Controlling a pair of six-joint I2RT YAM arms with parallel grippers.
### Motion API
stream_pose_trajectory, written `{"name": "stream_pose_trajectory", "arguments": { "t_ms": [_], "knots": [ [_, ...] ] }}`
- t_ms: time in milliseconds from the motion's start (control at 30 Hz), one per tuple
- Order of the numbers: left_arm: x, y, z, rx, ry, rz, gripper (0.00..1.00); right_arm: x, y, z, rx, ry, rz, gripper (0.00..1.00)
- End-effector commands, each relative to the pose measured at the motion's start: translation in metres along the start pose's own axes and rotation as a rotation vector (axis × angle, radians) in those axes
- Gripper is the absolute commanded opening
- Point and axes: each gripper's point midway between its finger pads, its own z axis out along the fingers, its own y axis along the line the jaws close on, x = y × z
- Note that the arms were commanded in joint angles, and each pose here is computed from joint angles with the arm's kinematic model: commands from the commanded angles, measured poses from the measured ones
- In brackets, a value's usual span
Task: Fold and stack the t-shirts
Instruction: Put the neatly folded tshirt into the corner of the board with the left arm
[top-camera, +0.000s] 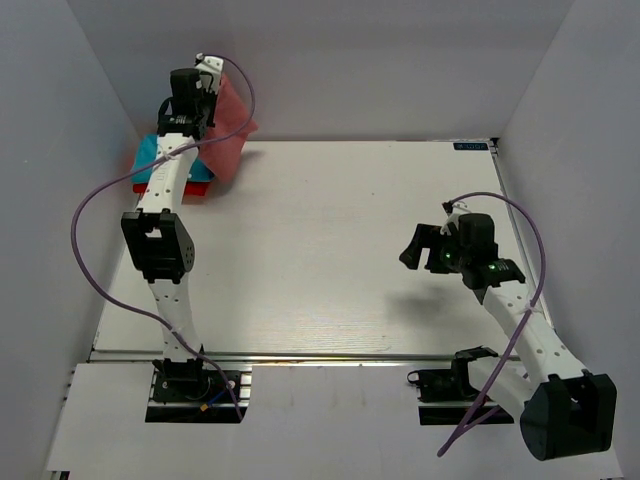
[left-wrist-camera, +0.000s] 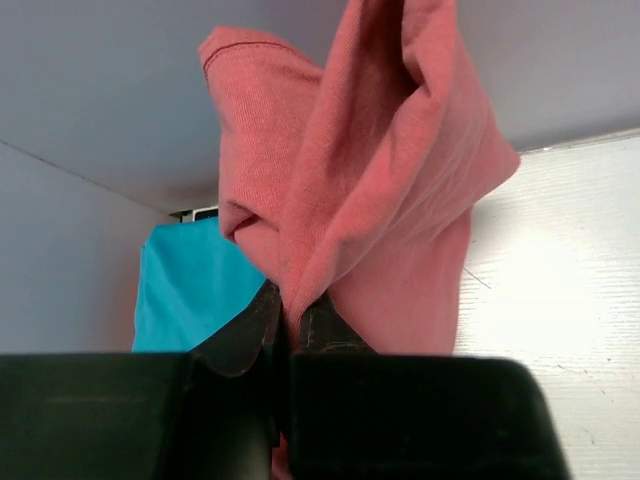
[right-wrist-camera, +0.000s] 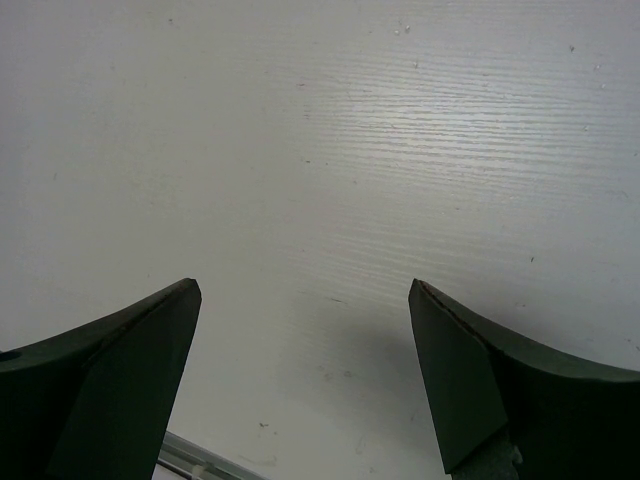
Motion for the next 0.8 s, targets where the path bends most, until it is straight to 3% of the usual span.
{"name": "stream_pose_trajectory", "arguments": {
  "t_ms": [0,400,767],
  "knots": [
    [-0.038,0.034,-0.017,-0.032,-0.110,-0.049,0.00,-0.025,0.004,-0.003,0.004,-0.058,-0.003,0.90],
    [-0.025,0.101,-0.008,-0.093,-0.146,-0.201,0.00,-0.029,0.016,0.013,-0.062,-0.018,0.030,0.90],
    [0.057,0.146,0.020,-0.271,0.020,-0.282,0.00,-0.035,0.025,0.023,-0.112,0.006,0.061,0.90]
  ]
}}
